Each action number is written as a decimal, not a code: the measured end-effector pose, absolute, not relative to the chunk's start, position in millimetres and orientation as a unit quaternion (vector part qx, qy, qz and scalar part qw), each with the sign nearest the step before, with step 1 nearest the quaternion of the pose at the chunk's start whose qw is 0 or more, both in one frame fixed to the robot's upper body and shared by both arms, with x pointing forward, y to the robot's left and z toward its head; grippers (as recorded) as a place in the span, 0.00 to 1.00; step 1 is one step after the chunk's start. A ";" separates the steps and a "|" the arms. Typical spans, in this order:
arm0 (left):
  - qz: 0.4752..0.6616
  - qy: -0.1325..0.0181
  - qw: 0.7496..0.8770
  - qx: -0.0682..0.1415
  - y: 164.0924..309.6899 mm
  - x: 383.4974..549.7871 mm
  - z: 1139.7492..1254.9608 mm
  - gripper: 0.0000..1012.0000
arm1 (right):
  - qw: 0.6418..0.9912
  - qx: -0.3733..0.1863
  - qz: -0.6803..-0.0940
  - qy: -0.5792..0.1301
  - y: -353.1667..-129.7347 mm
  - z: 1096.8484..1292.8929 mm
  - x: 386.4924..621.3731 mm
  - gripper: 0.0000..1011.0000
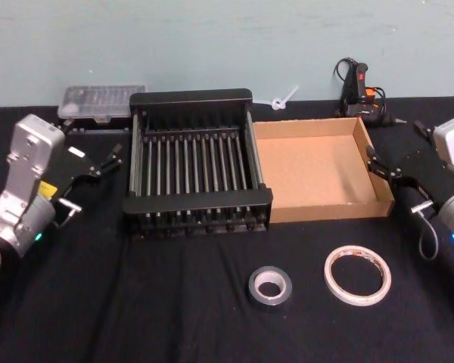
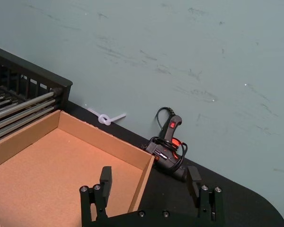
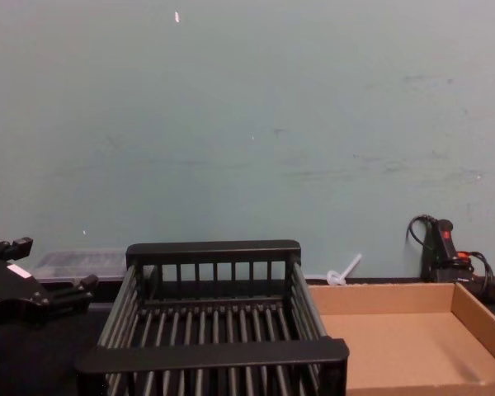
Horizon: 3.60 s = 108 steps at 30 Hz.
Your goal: Pick up the white tape and place it into the black box , Pick up the silver tape and place it into the brown box.
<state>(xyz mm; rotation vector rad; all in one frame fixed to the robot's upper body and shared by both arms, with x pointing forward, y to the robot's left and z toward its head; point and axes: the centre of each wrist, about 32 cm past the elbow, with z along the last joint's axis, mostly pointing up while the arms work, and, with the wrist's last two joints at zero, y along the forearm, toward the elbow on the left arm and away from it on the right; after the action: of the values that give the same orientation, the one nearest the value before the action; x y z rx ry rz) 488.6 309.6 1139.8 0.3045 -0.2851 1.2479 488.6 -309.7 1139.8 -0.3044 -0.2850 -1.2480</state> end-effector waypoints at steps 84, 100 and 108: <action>0.580 -0.132 0.791 0.141 309.7 488.6 1139.8 0.99 | 0.853 -0.195 -0.484 -0.014 -325.4 1158.0 408.7 0.99; 0.580 -0.132 0.791 0.141 309.7 488.6 1139.8 0.99 | 0.851 -0.216 -0.477 0.042 -321.8 1146.8 414.0 0.99; 0.580 -0.132 0.791 0.141 309.6 488.6 1139.8 0.99 | 0.852 -0.220 -0.471 0.062 -320.4 1143.7 415.4 0.99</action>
<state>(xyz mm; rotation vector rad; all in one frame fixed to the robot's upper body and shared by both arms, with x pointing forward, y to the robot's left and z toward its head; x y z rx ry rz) 488.6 309.6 1139.8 0.3044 -0.2851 1.2479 415.4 -320.4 1143.7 -0.4623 0.1297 -0.9907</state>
